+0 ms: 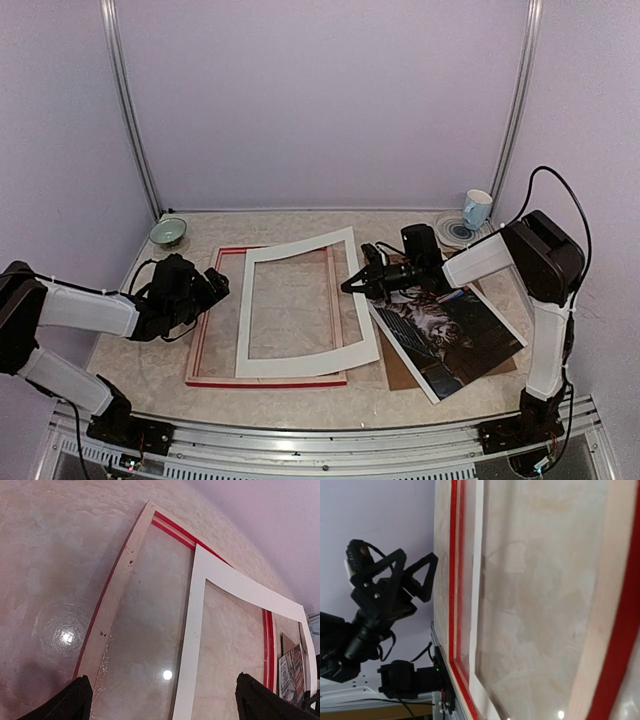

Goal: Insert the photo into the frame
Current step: Place the mat board on the glass panel.

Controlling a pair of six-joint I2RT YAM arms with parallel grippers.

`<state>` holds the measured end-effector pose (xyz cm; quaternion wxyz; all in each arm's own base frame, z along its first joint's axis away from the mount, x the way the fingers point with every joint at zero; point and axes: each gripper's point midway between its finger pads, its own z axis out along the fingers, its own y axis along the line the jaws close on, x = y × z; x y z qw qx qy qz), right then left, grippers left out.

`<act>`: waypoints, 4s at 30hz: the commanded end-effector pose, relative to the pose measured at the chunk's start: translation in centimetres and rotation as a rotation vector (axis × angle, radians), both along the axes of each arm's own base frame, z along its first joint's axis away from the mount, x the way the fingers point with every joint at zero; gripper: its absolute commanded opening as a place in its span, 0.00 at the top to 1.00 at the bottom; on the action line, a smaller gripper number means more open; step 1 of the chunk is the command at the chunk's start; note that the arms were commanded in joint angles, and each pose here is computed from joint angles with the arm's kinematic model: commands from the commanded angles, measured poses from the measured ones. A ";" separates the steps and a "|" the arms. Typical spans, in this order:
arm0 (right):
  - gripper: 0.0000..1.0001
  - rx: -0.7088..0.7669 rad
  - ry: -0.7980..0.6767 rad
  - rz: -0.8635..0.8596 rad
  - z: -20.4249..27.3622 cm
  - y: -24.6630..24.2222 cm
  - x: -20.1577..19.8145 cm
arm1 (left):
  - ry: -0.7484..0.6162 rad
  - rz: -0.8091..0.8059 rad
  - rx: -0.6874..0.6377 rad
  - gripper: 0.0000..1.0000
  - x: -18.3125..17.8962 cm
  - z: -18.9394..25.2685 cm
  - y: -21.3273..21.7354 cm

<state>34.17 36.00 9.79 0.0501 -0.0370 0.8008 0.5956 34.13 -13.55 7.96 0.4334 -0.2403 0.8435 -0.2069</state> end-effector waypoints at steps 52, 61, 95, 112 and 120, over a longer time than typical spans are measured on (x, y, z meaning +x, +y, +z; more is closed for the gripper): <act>1.00 -0.011 0.054 -0.049 -1.4 5.9 -1.2 | -0.012 0.096 0.005 0.01 -0.8 -0.1 2.1; 1.00 -0.048 0.065 -0.015 -2.6 8.3 -1.7 | -0.017 0.098 0.004 0.01 -0.8 0.1 2.2; 0.43 -0.269 -0.159 0.054 -0.8 9.7 -1.9 | -0.027 0.133 0.005 0.01 -1.3 0.1 3.3; 0.36 -0.336 -0.273 0.098 2.8 9.6 -2.4 | -0.041 0.160 0.003 0.01 -1.9 0.4 4.1; 0.36 -0.392 -0.353 0.101 4.4 8.6 -2.1 | -0.043 0.153 0.000 0.01 -1.9 0.5 4.0</act>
